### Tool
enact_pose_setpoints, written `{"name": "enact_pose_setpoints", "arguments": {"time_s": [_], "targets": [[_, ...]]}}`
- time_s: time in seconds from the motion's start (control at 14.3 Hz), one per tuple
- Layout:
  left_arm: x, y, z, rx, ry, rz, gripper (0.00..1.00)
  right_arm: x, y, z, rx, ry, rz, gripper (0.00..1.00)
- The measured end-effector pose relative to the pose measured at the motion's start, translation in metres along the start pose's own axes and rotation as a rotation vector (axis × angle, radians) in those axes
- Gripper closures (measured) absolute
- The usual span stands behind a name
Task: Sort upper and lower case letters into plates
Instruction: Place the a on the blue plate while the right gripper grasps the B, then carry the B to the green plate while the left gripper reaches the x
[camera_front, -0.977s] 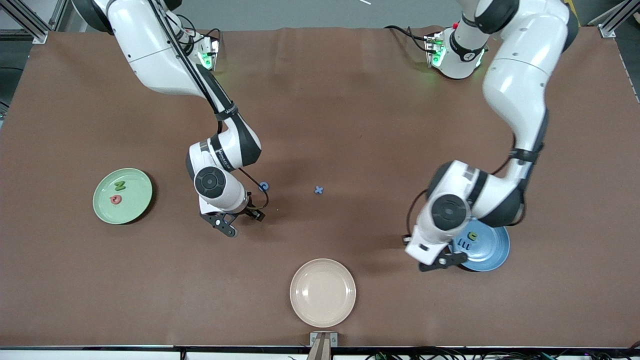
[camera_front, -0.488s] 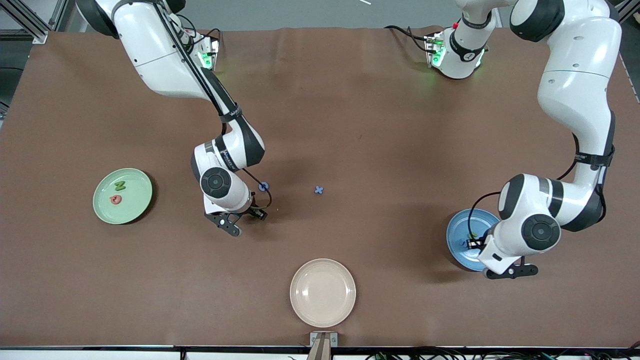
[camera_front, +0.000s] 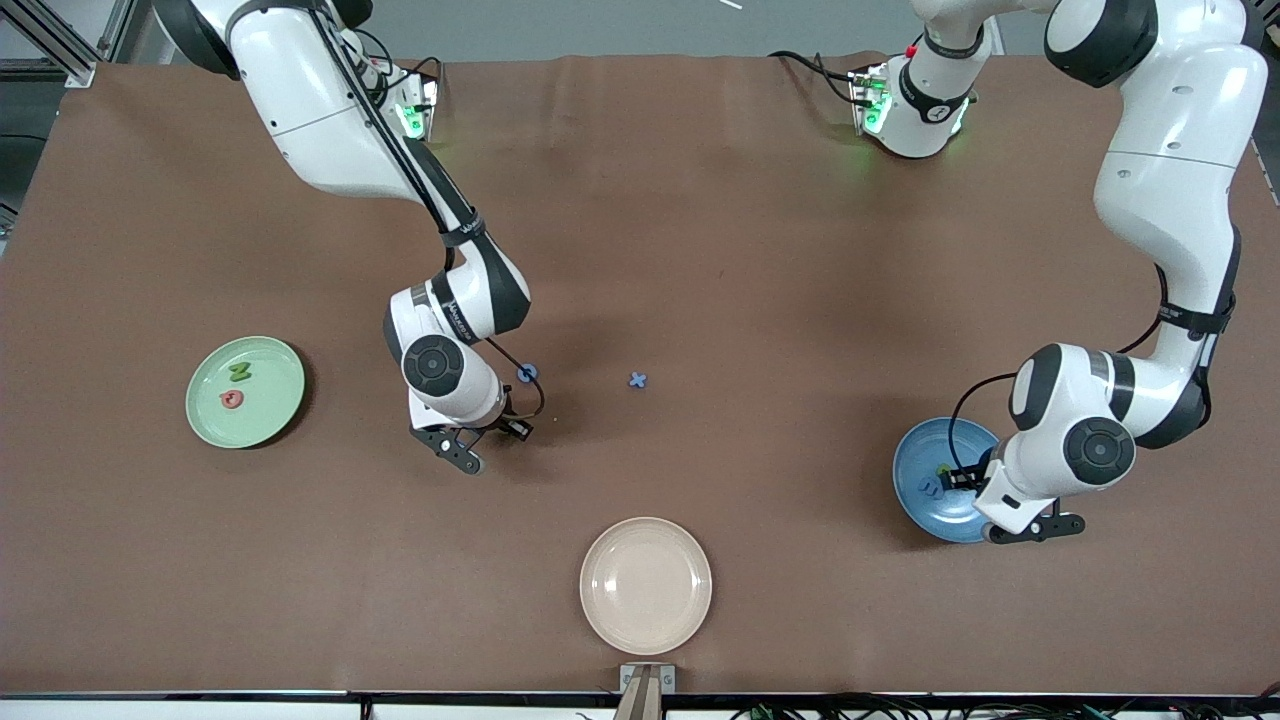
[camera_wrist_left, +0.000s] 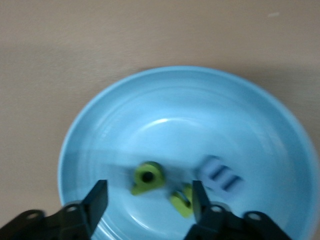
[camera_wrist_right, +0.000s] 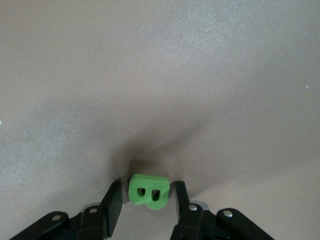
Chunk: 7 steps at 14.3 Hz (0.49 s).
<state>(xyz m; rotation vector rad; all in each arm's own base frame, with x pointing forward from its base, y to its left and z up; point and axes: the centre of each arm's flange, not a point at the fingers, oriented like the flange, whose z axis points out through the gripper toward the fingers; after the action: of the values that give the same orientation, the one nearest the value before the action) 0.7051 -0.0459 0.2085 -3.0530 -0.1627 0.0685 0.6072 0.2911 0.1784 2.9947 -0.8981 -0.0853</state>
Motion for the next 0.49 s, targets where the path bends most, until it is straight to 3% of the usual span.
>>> {"name": "enact_pose_setpoints", "arguments": {"time_s": [0.14, 0.49], "targets": [[-0.01, 0.021, -0.023, -0.01, 0.016, 0.024, 0.0, 0.001, 0.0, -0.001, 0.001, 0.005, -0.001, 0.6], [-0.057, 0.105, -0.057, -0.052, -0.017, -0.041, 0.0, 0.002, 0.0, -0.002, -0.001, 0.007, 0.001, 0.64]]}}
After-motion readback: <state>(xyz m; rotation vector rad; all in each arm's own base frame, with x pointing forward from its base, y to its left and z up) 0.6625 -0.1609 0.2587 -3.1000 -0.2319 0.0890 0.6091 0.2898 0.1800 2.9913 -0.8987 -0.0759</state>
